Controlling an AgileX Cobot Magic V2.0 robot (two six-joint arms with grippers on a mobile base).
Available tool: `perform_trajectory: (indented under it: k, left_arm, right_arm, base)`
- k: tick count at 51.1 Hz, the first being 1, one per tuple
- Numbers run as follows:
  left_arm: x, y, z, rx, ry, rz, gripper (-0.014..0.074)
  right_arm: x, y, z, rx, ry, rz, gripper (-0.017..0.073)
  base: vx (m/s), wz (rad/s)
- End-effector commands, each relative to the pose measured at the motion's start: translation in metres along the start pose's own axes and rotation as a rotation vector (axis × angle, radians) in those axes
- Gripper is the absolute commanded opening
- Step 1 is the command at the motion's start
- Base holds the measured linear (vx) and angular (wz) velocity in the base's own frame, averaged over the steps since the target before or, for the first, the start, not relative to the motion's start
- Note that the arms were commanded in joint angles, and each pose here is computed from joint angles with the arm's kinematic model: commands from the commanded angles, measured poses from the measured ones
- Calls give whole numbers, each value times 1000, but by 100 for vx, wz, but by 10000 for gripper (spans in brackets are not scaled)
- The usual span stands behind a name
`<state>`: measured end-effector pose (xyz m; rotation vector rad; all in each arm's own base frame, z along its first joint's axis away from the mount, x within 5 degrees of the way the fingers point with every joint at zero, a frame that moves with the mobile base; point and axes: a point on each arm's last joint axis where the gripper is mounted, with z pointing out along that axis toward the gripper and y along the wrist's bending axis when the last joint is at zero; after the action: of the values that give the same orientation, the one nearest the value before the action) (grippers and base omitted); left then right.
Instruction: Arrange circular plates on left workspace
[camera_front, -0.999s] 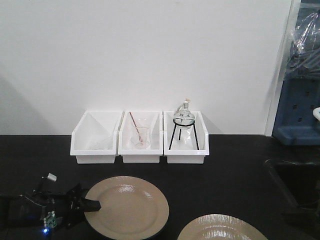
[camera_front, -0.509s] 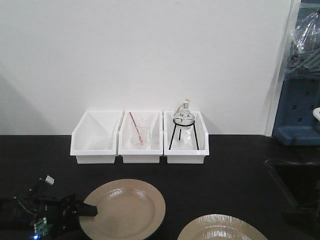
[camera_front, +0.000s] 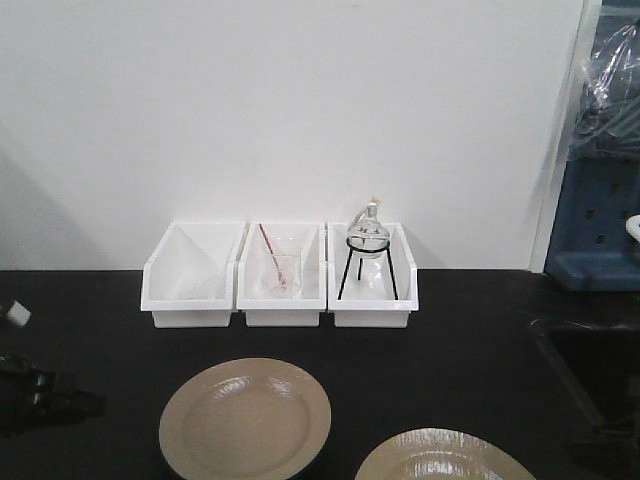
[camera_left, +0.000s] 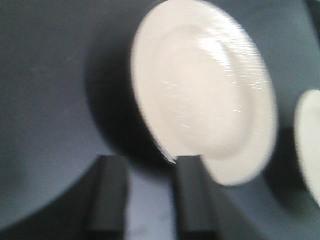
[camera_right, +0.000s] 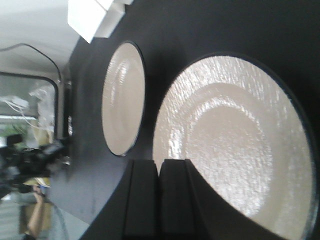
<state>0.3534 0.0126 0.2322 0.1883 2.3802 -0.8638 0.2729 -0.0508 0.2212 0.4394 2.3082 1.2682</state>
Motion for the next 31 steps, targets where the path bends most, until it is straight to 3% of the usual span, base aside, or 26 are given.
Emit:
perform_trajectory:
  k: [1, 4, 12, 19, 22, 26, 31]
  left_arm:
    - [-16, -36, -40, 66, -87, 55, 78]
    - [-18, -49, -54, 67, -115, 89, -10]
    - [-19, -74, -78, 54, -177, 158, -6]
    - [-18, -88, -89, 66, -191, 195, -4]
    - [-17, -91, -92, 74, -190, 205, -3]
    - [-16, -94, -94, 81, -188, 209, -3]
    - [-13, -94, -93, 87, -181, 187, -3]
  right_arm:
    - [-6, 14, -8, -23, -38, -104, -4]
    - [-8, 11, -8, 14, -57, -121, 0]
    - [-14, 1, -9, 119, -112, -140, 54]
    - [-17, -2, -10, 165, -142, -203, 189]
    - [-18, -4, -10, 190, -156, -207, 291]
    - [-18, -5, -10, 197, -157, -190, 405]
    - [-17, -15, -6, 216, -125, -76, 492]
  base:
    - [0, 0]
    - [0, 0]
    - [0, 0]
    - [0, 0]
    - [0, 0]
    - [0, 0]
    - [0, 0]
